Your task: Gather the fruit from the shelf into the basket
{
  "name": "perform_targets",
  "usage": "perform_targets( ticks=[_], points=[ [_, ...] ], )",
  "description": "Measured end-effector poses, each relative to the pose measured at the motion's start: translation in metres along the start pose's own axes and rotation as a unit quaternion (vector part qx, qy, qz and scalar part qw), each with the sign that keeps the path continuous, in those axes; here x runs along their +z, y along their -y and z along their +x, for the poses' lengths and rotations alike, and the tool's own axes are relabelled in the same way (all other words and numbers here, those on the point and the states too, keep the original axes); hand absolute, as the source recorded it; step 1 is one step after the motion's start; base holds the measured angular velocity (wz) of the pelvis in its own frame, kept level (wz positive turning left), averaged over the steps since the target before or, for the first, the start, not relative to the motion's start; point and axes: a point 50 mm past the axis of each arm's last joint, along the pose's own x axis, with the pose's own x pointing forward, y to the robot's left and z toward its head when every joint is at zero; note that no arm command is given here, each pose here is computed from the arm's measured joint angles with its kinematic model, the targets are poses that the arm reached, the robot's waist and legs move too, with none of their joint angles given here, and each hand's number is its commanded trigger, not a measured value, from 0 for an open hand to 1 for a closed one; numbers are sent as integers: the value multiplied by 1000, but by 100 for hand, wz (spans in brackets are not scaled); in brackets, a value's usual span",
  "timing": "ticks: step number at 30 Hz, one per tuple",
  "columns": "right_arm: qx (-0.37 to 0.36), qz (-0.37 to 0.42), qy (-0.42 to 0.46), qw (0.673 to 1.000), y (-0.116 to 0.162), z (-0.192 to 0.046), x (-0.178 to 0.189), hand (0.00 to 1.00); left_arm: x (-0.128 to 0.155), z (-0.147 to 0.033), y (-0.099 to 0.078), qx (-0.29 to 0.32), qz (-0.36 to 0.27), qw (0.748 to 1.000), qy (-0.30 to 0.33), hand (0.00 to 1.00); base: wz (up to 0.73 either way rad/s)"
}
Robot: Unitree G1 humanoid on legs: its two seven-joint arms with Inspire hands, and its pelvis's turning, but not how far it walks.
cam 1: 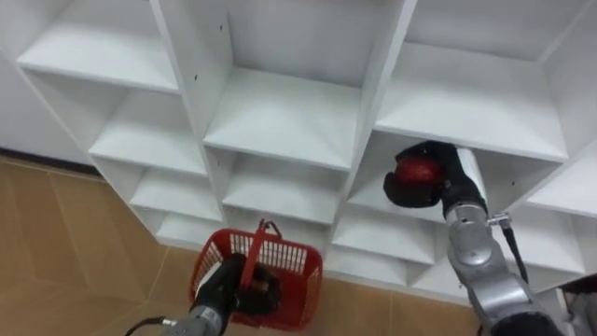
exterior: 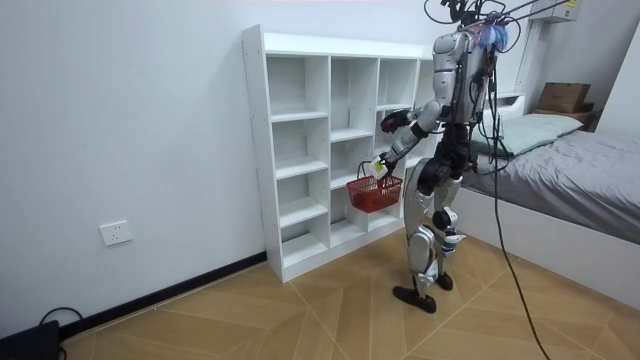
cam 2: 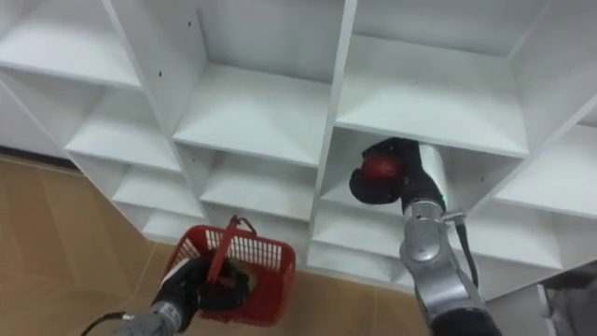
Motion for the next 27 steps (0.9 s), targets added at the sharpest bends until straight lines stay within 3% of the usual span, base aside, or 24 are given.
perform_targets(
  ticks=[14,27],
  points=[
    [32,28,31,999,-7,-26,5,100,0,-8,3,-4,-22,1000,18,100,-8],
    [72,24,27,997,-13,-29,2,100,1,-9,-2,8,-41,999,23,100,-4]
  ],
)
